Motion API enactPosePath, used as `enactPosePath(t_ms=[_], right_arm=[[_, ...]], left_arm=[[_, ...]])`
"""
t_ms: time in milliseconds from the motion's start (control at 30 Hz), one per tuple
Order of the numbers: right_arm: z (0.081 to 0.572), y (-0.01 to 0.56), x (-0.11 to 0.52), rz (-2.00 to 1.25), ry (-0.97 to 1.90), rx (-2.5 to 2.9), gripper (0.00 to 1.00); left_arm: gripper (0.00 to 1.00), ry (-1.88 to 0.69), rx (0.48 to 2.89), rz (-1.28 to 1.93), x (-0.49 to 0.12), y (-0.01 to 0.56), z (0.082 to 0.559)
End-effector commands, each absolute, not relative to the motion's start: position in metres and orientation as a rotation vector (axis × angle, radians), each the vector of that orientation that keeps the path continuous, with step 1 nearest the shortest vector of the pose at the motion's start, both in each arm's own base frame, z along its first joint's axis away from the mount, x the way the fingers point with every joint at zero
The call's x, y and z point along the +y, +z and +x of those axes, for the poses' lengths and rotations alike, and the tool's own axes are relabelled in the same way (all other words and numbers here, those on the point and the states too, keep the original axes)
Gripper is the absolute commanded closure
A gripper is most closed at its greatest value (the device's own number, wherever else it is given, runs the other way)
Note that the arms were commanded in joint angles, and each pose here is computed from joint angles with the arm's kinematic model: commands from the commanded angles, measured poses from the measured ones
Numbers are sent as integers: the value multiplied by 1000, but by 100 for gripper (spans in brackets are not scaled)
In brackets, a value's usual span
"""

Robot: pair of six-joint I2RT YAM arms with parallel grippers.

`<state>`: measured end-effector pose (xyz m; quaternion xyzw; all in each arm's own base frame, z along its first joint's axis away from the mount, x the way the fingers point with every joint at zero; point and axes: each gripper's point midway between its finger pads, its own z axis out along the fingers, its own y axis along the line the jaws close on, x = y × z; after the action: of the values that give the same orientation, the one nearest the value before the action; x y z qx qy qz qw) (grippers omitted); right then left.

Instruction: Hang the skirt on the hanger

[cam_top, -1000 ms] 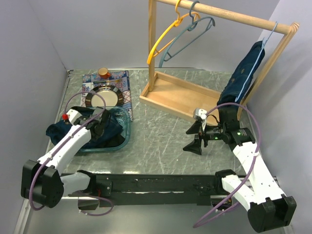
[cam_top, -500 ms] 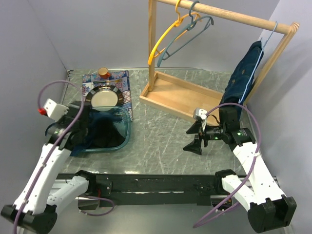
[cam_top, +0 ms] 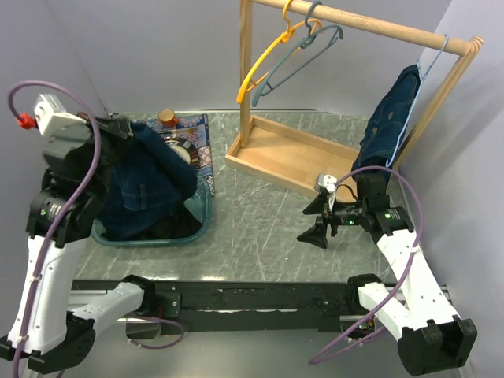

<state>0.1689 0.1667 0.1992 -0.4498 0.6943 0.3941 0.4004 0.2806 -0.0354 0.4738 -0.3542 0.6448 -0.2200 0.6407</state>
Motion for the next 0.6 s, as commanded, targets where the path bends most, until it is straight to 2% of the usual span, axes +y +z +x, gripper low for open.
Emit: enactPosePath(t_ms=[0, 200, 300, 567], right_arm=[[169, 202, 165, -1157, 983, 1714, 0], [167, 203, 164, -1180, 983, 1697, 0], [163, 205, 164, -1213, 979, 1667, 0], [151, 228, 149, -1288, 813, 1640, 0]], left_arm=[[99, -801, 1263, -520, -80, 576, 277], [99, -1063, 1198, -246, -148, 637, 259], [99, -1151, 1199, -139, -190, 648, 246], [99, -1293, 1359, 50, -269, 607, 226]])
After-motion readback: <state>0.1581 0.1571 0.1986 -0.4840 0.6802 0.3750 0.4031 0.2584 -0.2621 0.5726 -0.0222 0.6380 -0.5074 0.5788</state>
